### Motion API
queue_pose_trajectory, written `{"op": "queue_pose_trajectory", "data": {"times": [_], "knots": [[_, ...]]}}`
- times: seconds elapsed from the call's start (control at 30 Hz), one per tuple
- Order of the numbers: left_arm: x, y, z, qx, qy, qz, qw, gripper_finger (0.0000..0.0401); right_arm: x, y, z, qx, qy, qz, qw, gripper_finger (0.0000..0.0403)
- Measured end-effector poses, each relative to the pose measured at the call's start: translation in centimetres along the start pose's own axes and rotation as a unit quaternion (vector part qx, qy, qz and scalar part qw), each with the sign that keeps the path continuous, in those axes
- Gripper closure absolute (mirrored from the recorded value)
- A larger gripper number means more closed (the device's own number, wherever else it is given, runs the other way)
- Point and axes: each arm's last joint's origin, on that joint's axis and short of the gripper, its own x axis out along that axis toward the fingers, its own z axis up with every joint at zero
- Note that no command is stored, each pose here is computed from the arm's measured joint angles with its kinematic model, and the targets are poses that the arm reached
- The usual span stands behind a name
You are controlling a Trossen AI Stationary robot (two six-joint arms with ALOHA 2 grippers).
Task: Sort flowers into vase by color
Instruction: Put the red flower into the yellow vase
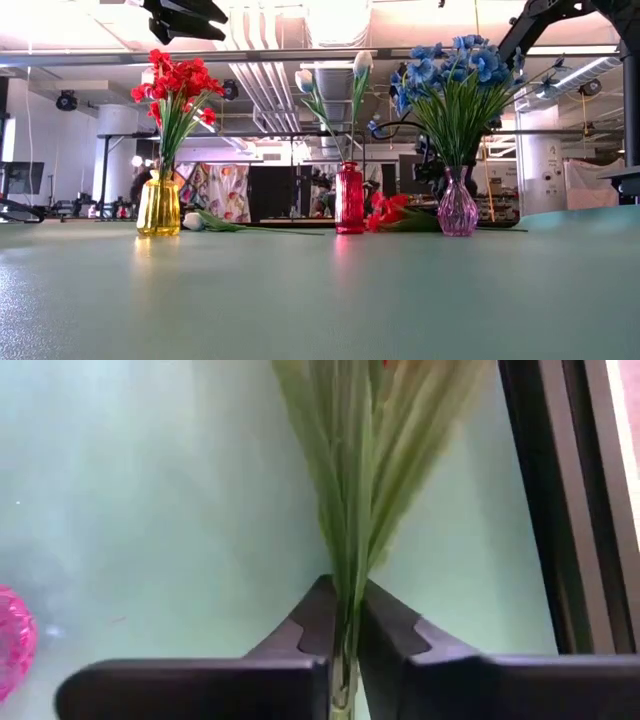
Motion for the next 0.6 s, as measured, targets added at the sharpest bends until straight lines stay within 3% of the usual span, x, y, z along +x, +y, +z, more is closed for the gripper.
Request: {"op": "queue_pose_trajectory", "data": {"times": [0.3, 0.6], "knots": [[0.0, 0.0, 0.0, -0.001, 0.0, 0.0, 1.0, 0.0194, -3.4, -0.3, 1.4, 0.013, -0.031, -0.026, 0.999, 0.0385], [0.0, 0.0, 0.2, -0.004, -0.01, -0.001, 1.0, 0.0194, -11.7, -0.8, 4.3, 0.01, -0.129, -0.127, 0.983, 0.0385]]}}
